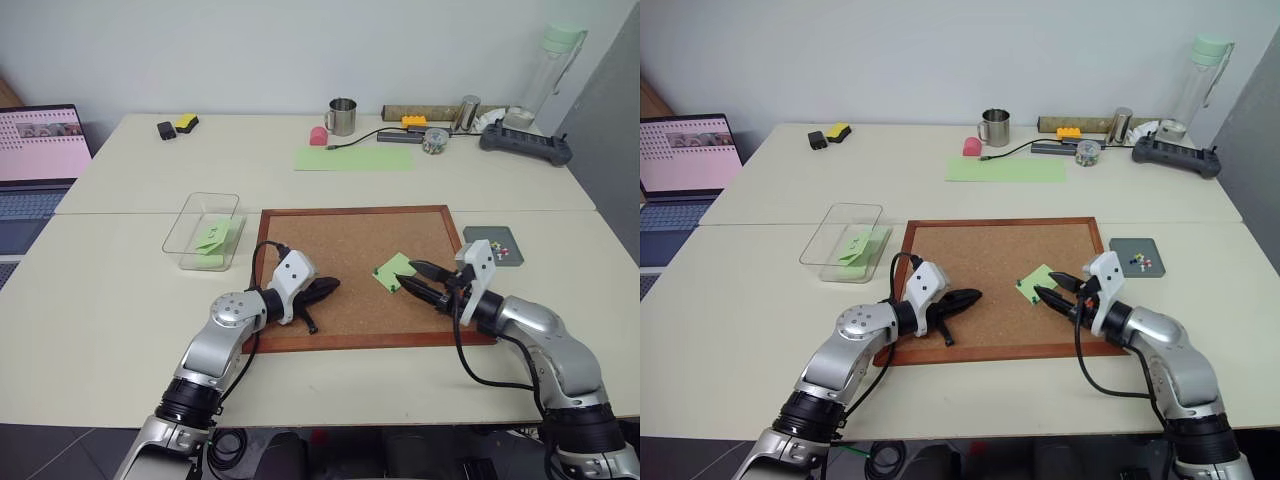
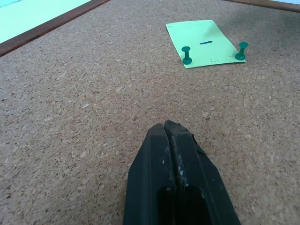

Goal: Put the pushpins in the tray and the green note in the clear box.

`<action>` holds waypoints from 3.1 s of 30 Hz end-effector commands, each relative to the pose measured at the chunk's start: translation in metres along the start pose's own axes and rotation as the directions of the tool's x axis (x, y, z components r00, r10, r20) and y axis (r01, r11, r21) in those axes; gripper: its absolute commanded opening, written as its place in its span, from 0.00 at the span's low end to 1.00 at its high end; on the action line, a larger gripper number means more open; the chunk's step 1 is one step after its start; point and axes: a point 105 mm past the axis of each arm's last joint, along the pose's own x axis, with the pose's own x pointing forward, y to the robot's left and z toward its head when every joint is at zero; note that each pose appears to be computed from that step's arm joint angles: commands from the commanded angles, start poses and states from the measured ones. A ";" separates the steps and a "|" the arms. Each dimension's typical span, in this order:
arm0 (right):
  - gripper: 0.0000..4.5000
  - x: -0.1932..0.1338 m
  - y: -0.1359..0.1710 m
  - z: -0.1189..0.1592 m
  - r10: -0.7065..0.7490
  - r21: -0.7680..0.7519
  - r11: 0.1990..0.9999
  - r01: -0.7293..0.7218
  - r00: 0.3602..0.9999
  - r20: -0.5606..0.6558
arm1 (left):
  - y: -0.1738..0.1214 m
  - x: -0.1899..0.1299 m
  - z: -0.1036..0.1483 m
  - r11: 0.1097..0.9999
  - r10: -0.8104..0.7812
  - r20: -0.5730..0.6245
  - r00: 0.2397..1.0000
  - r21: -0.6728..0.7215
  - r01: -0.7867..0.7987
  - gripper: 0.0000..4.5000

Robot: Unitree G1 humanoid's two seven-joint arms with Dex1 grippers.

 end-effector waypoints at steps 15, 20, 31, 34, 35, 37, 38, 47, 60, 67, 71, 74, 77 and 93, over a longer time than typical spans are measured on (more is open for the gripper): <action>0.45 0.013 0.004 -0.016 -0.005 -0.096 0.995 0.000 0.999 -0.052 | -0.005 0.000 -0.016 1.000 -0.017 -0.053 0.998 -0.012 0.016 0.00; 0.24 0.013 0.004 -0.015 -0.008 -0.094 0.996 0.004 0.999 -0.047 | -0.005 -0.001 -0.016 1.000 -0.017 -0.052 0.999 -0.009 0.017 0.00; 0.00 0.011 -0.004 -0.011 -0.032 -0.105 0.994 0.028 0.999 -0.033 | -0.004 0.000 -0.015 1.000 -0.017 -0.052 0.999 -0.008 0.016 0.00; 0.00 0.010 -0.001 0.004 -0.008 -0.087 0.996 0.010 1.000 0.028 | -0.004 0.000 -0.016 1.000 -0.018 -0.053 0.998 -0.009 0.017 0.00; 0.00 0.010 0.003 0.010 0.017 -0.068 0.998 -0.014 0.998 0.053 | -0.004 0.000 -0.016 1.000 -0.019 -0.054 0.998 -0.010 0.018 0.00; 0.00 0.009 0.008 0.020 0.043 -0.044 0.998 -0.039 0.995 0.094 | -0.004 0.000 -0.016 1.000 -0.022 -0.057 0.998 -0.011 0.021 0.00; 0.00 0.008 0.010 0.024 0.052 -0.038 0.998 -0.048 0.993 0.107 | -0.004 0.000 -0.016 1.000 -0.023 -0.057 0.998 -0.011 0.023 0.00; 0.00 0.001 0.000 0.032 -0.006 -0.021 1.000 0.009 0.990 0.139 | -0.005 0.000 -0.018 1.000 -0.027 -0.061 0.998 -0.013 0.026 0.00; 0.00 -0.058 -0.133 0.029 -0.608 -0.006 0.793 0.610 0.792 0.056 | -0.006 0.001 -0.018 1.000 -0.023 -0.057 0.998 -0.017 0.023 0.00; 0.00 -0.072 -0.164 0.017 -0.696 0.031 0.717 0.696 0.718 0.001 | -0.004 0.000 -0.017 1.000 -0.013 -0.056 0.998 -0.017 0.013 0.00; 0.10 -0.074 -0.170 0.014 -0.700 0.038 0.713 0.700 0.714 -0.006 | -0.004 -0.001 -0.017 1.000 -0.009 -0.057 0.998 -0.018 0.008 0.00; 0.25 -0.074 -0.173 0.016 -0.701 0.036 0.713 0.700 0.713 0.001 | -0.004 -0.002 -0.017 1.000 -0.005 -0.057 0.998 -0.019 0.004 0.00; 0.39 -0.077 -0.174 0.017 -0.708 0.027 0.706 0.707 0.707 0.006 | -0.005 -0.002 -0.017 1.000 -0.005 -0.057 0.998 -0.020 0.003 0.00; 0.57 -0.028 -0.089 0.036 -0.295 -0.059 0.951 0.303 0.949 0.113 | -0.004 -0.002 -0.015 1.000 -0.010 -0.058 0.998 -0.017 0.009 0.00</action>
